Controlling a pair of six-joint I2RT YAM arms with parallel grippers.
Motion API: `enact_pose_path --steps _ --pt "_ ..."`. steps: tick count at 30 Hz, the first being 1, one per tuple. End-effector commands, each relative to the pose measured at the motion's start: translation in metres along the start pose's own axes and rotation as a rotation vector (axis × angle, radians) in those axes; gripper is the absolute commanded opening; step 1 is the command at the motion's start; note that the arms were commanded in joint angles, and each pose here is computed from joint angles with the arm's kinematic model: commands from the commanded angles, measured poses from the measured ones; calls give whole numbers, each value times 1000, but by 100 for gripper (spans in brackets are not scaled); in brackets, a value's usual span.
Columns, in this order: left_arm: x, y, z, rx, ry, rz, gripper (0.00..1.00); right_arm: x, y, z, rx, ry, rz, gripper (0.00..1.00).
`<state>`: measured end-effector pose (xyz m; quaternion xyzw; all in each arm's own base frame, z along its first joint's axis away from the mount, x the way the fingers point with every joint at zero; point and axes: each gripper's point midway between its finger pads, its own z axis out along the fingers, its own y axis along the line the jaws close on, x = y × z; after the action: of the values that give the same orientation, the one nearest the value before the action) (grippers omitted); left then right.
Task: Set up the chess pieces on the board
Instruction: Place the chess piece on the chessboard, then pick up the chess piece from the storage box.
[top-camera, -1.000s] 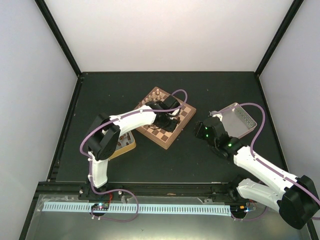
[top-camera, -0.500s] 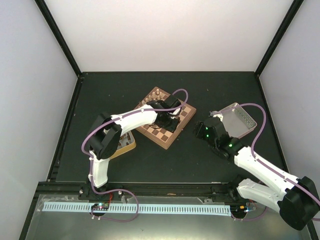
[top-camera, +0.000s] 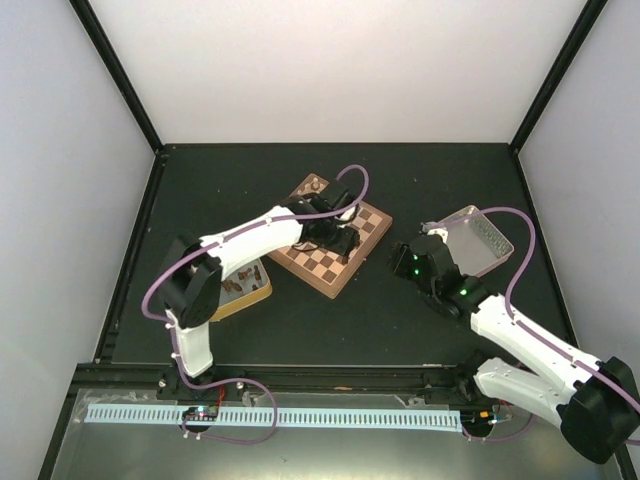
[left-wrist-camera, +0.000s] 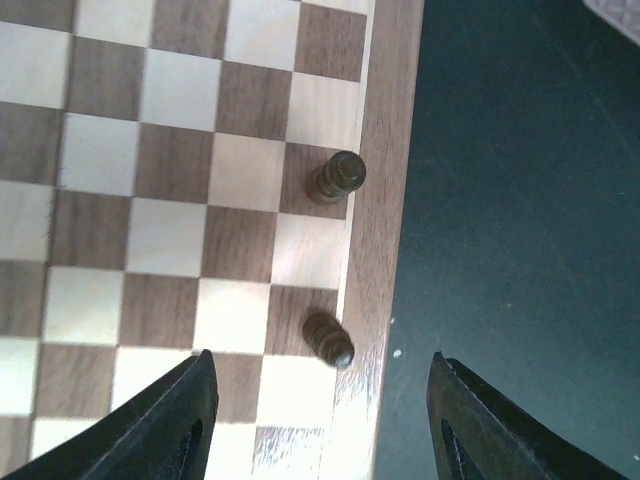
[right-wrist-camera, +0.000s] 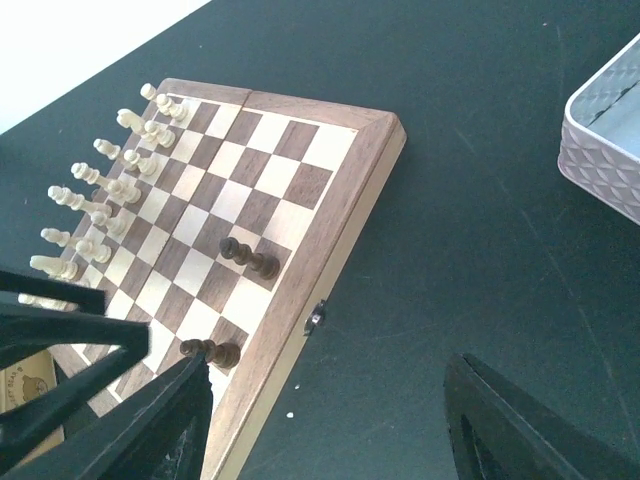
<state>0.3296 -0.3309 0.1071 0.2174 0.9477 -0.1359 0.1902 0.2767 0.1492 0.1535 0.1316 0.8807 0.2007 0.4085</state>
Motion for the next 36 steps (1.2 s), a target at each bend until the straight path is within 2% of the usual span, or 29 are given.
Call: enact_pose_path --steps 1,4,9,13,18,25,31,36 --pt "-13 15 -44 -19 -108 -60 59 -8 -3 -3 15 -37 10 64" --pt "-11 37 -64 -51 -156 -115 59 -7 0 -3 4 -30 3 64" --pt "6 97 -99 -140 -241 -281 59 -5 4 -1 -14 -13 -11 64" --pt "40 155 -121 -208 -303 -464 54 -3 6 3 -16 -1 -13 64" --pt "95 209 -119 -283 -295 -664 48 0 9 8 -18 19 -18 63" --pt "140 233 -88 -285 -173 -789 42 2 11 12 -18 36 -24 62" --pt "149 230 -57 -209 -81 -814 28 1 10 12 -13 32 -29 61" --pt "156 235 -47 -228 -48 -823 26 1 10 11 -9 30 -30 60"
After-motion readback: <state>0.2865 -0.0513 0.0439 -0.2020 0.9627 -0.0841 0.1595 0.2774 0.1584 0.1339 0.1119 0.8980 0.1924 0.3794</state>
